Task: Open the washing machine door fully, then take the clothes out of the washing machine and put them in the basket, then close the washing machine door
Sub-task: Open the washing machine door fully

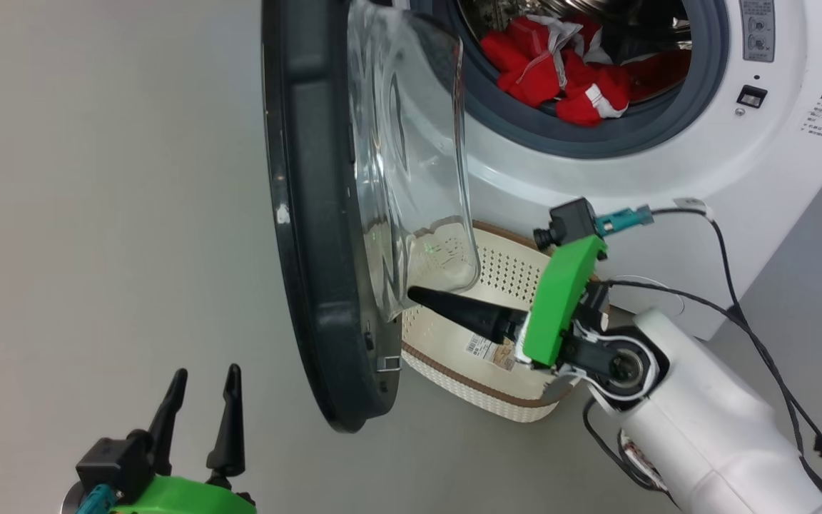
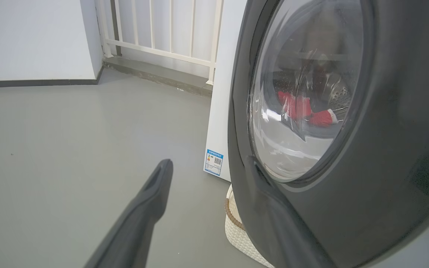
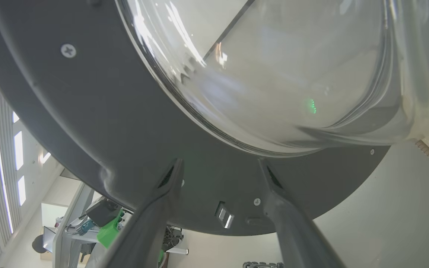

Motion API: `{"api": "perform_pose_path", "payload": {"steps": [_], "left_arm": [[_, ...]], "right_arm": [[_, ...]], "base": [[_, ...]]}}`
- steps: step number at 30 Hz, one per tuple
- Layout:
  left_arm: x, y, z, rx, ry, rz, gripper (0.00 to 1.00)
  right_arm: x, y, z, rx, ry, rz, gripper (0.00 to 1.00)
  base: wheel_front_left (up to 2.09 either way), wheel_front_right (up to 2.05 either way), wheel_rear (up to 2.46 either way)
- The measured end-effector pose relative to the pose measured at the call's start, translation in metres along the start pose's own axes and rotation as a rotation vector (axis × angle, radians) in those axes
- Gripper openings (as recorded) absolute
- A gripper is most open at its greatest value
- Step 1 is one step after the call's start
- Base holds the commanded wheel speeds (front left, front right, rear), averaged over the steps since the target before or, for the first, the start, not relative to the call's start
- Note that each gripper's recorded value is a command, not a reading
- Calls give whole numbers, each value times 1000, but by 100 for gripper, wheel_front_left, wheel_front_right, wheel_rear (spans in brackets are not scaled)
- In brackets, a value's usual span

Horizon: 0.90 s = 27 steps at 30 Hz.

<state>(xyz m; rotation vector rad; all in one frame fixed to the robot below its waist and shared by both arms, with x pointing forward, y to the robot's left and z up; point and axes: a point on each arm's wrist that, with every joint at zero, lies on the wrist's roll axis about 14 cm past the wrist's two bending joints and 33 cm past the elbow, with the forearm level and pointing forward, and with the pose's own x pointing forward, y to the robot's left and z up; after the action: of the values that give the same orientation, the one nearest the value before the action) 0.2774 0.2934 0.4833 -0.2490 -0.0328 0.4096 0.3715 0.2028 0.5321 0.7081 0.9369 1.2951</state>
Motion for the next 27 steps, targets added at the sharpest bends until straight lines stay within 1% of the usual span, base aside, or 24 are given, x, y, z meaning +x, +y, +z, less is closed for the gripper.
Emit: {"api": "perform_pose_path", "payload": {"steps": [12,17,22,24,27], "left_arm": [[1,-3,-1,-11,1,-18,100],[3,-5,-1,-11,-2,-25,100],[5,-7,-1,-8,-2,-35,100],[5,-7,-1,-4,-2,-37,100],[6,-7,-1,-4,-4,-39,100]], "right_arm": [[-45,-62,-10,-9,-124,-187,100],[-67,-81,-12,34,-208,-236,100],[-90,-100,-14,42,-271,-299,100],[-93,-103,-16,35,-276,-312,100],[-102,-111,-21,-4,-290,-351,100]], "base": [[0,0,0],[0,0,0],[0,0,0],[0,0,0],[0,0,0]]}}
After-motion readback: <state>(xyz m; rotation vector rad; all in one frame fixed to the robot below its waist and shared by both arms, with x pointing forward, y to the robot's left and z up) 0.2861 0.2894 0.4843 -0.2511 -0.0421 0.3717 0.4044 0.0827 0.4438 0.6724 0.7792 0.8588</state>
